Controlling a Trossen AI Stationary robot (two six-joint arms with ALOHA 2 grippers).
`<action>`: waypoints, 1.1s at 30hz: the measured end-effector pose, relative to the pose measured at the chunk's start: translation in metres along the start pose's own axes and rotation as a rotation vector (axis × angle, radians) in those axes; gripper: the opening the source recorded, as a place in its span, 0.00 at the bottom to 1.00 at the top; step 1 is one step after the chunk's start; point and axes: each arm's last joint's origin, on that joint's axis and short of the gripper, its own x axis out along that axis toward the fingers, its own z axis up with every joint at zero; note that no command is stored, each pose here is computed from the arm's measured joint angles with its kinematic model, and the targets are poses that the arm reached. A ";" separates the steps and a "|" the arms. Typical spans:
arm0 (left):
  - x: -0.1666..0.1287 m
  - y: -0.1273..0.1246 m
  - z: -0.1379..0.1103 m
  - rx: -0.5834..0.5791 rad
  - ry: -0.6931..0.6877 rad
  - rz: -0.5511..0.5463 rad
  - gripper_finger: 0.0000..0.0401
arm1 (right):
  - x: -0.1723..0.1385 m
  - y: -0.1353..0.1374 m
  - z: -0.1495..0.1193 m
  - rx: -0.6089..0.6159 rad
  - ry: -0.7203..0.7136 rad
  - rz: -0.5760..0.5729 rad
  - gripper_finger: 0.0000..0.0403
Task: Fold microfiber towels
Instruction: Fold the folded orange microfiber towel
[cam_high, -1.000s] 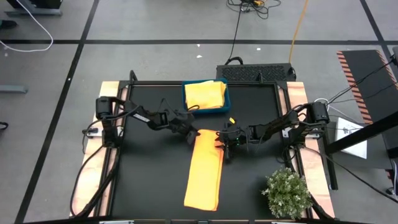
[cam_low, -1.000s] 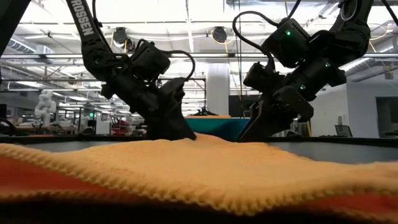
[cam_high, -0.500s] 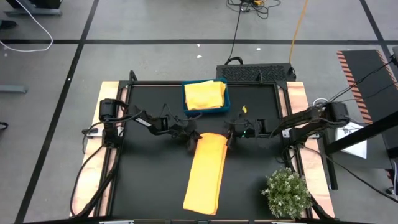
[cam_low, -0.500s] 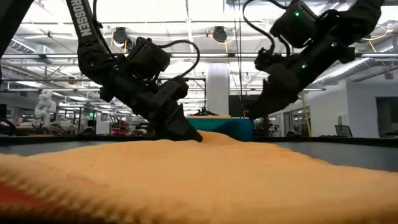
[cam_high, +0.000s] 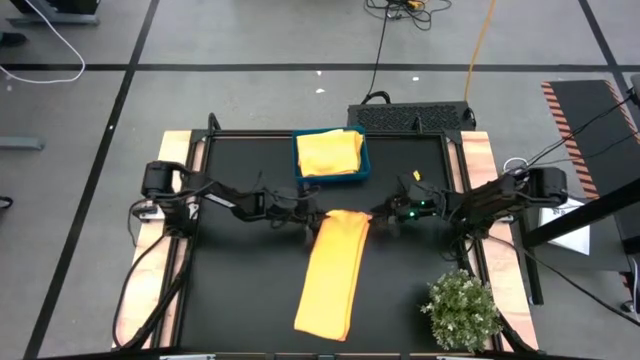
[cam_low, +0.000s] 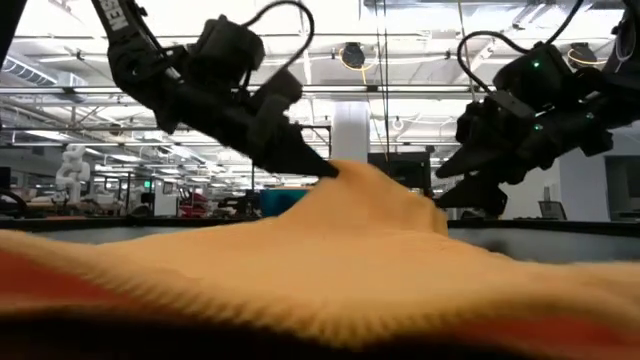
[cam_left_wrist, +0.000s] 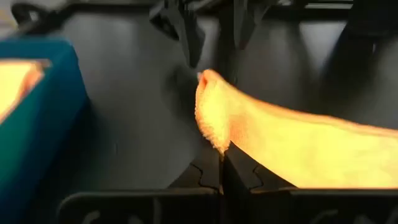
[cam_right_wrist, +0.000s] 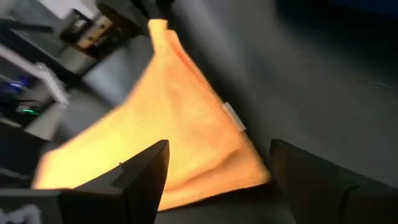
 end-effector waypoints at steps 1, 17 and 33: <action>-0.002 -0.001 0.003 0.017 -0.009 0.000 0.00 | 0.001 0.000 0.000 0.003 -0.003 0.014 0.68; -0.006 -0.014 0.008 0.122 -0.007 -0.036 0.00 | 0.022 -0.014 0.006 -0.041 0.062 0.099 0.68; -0.007 -0.012 0.003 0.106 0.050 0.025 0.00 | 0.033 -0.015 0.021 -0.096 0.060 0.204 0.19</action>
